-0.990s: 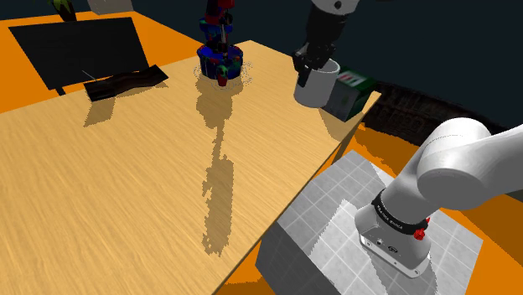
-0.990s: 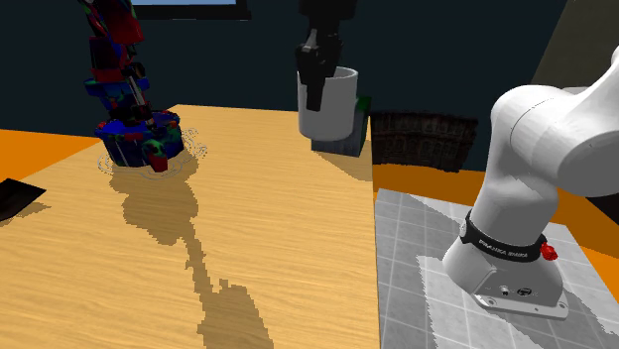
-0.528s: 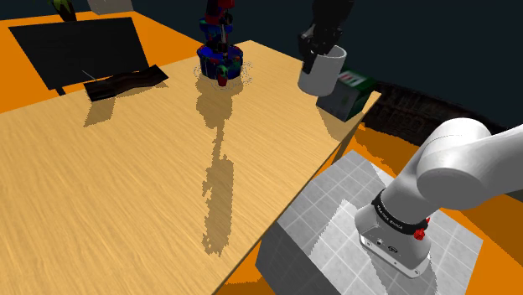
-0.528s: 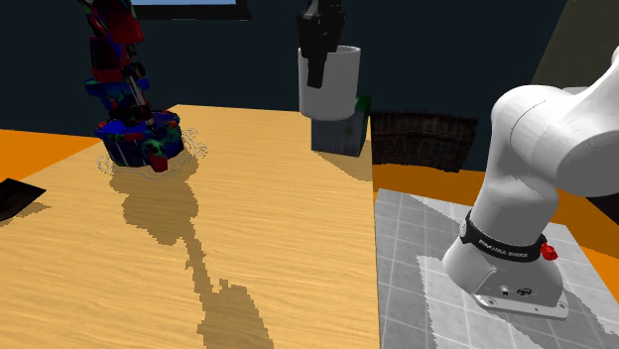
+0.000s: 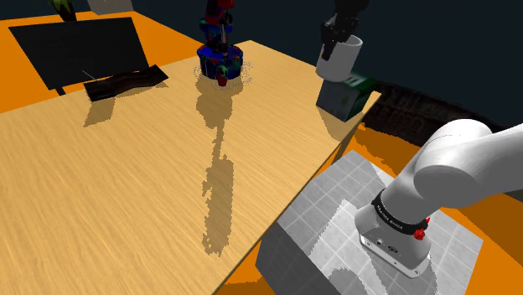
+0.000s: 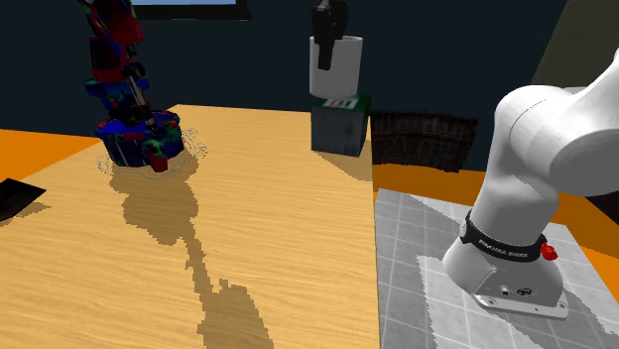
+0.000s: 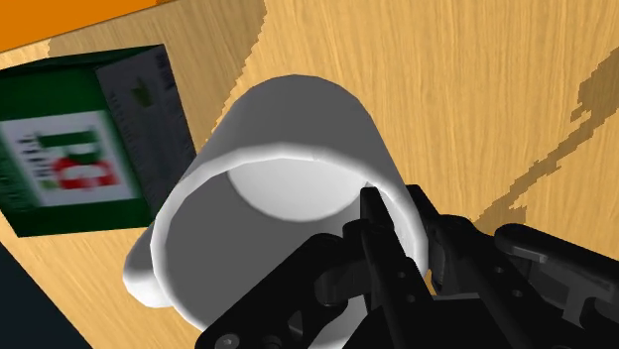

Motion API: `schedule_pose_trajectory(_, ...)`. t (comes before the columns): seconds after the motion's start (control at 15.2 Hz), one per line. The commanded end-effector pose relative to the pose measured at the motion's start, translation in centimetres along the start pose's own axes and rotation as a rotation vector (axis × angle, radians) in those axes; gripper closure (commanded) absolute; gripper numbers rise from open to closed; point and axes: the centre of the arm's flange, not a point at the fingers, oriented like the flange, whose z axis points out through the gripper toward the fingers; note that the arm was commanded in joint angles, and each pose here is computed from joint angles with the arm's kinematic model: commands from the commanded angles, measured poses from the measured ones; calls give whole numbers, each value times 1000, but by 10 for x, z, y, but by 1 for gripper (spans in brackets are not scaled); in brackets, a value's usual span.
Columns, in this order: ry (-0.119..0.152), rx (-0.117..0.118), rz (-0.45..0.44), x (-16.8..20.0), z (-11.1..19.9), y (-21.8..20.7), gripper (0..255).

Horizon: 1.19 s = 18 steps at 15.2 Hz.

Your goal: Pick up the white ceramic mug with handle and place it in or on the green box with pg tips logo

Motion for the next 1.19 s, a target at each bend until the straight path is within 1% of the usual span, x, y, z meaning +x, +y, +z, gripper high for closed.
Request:
schedule_pose_trajectory(0.0,0,-1,-2,3,-1,26,255)
schedule_pose_trajectory(1.12,0,-1,-2,42,-6,247,255)
